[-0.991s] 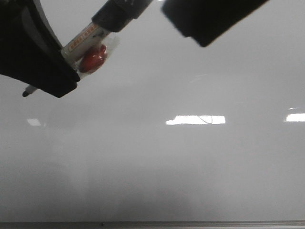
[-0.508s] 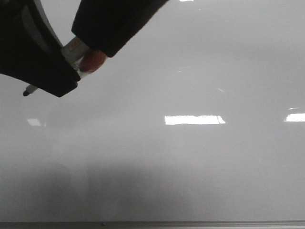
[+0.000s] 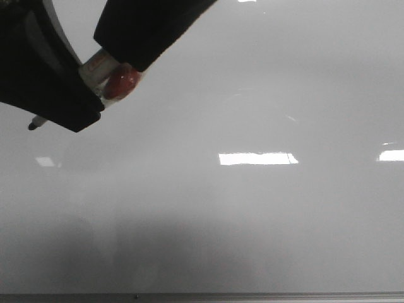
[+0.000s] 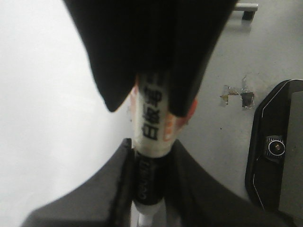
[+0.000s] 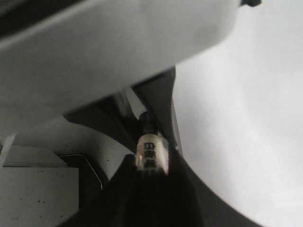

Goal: Write number 9 on whiteboard

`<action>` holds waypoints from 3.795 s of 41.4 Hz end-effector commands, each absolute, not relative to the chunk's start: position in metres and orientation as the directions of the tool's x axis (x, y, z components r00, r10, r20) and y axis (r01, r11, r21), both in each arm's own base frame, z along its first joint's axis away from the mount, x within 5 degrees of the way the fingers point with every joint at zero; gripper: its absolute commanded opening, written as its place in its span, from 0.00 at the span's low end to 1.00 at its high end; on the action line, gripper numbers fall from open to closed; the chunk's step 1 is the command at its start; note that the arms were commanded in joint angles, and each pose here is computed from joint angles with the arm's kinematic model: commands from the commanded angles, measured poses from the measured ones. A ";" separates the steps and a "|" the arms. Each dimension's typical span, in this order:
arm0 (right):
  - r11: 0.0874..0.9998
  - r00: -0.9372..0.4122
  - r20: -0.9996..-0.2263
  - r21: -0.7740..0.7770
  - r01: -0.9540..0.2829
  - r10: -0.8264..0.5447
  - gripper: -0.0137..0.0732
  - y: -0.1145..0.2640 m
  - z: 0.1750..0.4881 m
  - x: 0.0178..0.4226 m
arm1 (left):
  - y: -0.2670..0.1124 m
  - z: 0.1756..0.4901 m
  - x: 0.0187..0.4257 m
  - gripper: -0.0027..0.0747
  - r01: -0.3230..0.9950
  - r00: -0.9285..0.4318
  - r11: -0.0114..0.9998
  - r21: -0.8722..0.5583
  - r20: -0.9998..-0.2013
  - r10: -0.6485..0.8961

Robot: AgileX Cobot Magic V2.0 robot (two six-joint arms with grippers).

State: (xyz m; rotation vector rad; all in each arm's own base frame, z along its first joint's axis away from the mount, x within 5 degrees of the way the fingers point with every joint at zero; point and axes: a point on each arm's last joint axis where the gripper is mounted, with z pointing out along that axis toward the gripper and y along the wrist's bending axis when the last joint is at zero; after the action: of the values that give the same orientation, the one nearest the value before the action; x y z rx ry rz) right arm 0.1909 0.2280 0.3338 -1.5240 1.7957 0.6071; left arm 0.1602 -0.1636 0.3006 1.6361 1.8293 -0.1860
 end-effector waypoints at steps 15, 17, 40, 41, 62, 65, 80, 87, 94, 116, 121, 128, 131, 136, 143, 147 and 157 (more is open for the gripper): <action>0.479 -0.236 -0.845 -0.026 -0.877 -0.479 0.08 0.162 0.354 0.211 | -0.115 0.340 0.153 0.67 0.778 -0.173 0.564 0.276 -0.770 0.614; 0.522 -0.264 -0.851 -0.015 -0.853 -0.455 0.08 0.156 0.351 0.216 | -0.104 0.340 0.146 0.60 0.751 -0.186 0.607 0.262 -0.797 0.574; 0.792 -0.385 -0.903 0.089 -0.604 -0.192 0.08 0.170 0.317 0.309 | -0.061 0.312 0.094 0.01 0.621 -0.200 0.773 0.128 -0.928 0.314; 0.790 -0.388 -0.902 0.093 -0.606 -0.192 0.08 0.172 0.316 0.312 | -0.061 0.312 0.094 0.01 0.621 -0.200 0.773 0.128 -0.928 0.314; 0.765 -0.446 -0.854 0.092 -0.638 -0.269 0.09 0.165 0.296 0.319 | -0.061 0.312 0.094 0.01 0.621 -0.200 0.773 0.128 -0.928 0.314; 0.786 -0.415 -0.877 0.072 -0.614 -0.244 0.09 0.158 0.308 0.318 | -0.061 0.312 0.094 0.01 0.621 -0.200 0.773 0.128 -0.928 0.314; 0.773 -0.381 -0.889 0.052 -0.633 -0.253 0.09 0.158 0.320 0.316 | -0.061 0.312 0.094 0.01 0.620 -0.197 0.773 0.130 -0.929 0.315; 0.723 -0.475 -0.804 0.083 -0.685 -0.358 0.09 0.165 0.279 0.316 | -0.061 0.312 0.094 0.01 0.620 -0.197 0.773 0.130 -0.929 0.315; 0.718 -0.574 -0.706 0.134 -0.683 -0.415 0.09 0.171 0.228 0.313 | -0.061 0.312 0.094 0.01 0.620 -0.197 0.773 0.130 -0.929 0.315; 0.219 0.064 -0.785 -0.249 -0.944 -0.616 0.09 0.219 0.314 0.216 | -0.076 0.321 0.116 0.68 0.729 -0.182 0.639 0.244 -0.832 0.524; 0.177 0.104 -0.786 -0.263 -0.948 -0.610 0.09 0.226 0.317 0.207 | -0.097 0.316 0.134 0.76 0.828 -0.177 0.510 0.232 -0.755 0.632; 0.129 0.135 -0.788 -0.263 -0.956 -0.601 0.09 0.232 0.321 0.194 | -0.128 0.304 0.145 0.64 0.886 -0.077 0.365 0.286 -0.686 0.724; 0.117 0.147 -0.792 -0.266 -0.957 -0.593 0.09 0.232 0.324 0.189 | -0.134 0.301 0.146 0.60 0.899 -0.062 0.333 0.285 -0.670 0.740; 0.107 0.170 -0.801 -0.279 -0.954 -0.573 0.09 0.232 0.332 0.182 | -0.138 0.298 0.148 0.56 0.903 -0.061 0.324 0.281 -0.665 0.744; 0.089 0.189 -0.805 -0.286 -0.954 -0.563 0.09 0.234 0.336 0.175 | -0.140 0.301 0.150 0.56 0.890 -0.061 0.356 0.283 -0.701 0.711; 0.083 0.193 -0.805 -0.287 -0.954 -0.561 0.09 0.236 0.336 0.173 | -0.141 0.302 0.150 0.56 0.891 -0.075 0.370 0.262 -0.719 0.691; 0.091 0.199 -0.803 -0.300 -0.950 -0.562 0.09 0.236 0.336 0.175 | -0.142 0.302 0.149 0.33 0.896 -0.085 0.369 0.247 -0.720 0.689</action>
State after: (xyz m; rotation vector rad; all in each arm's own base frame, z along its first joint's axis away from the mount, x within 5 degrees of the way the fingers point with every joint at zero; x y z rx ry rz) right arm 0.1765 0.2380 0.3137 -1.6521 1.5375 0.5569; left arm 0.1467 -0.1378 0.2862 1.4533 1.8942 -0.3097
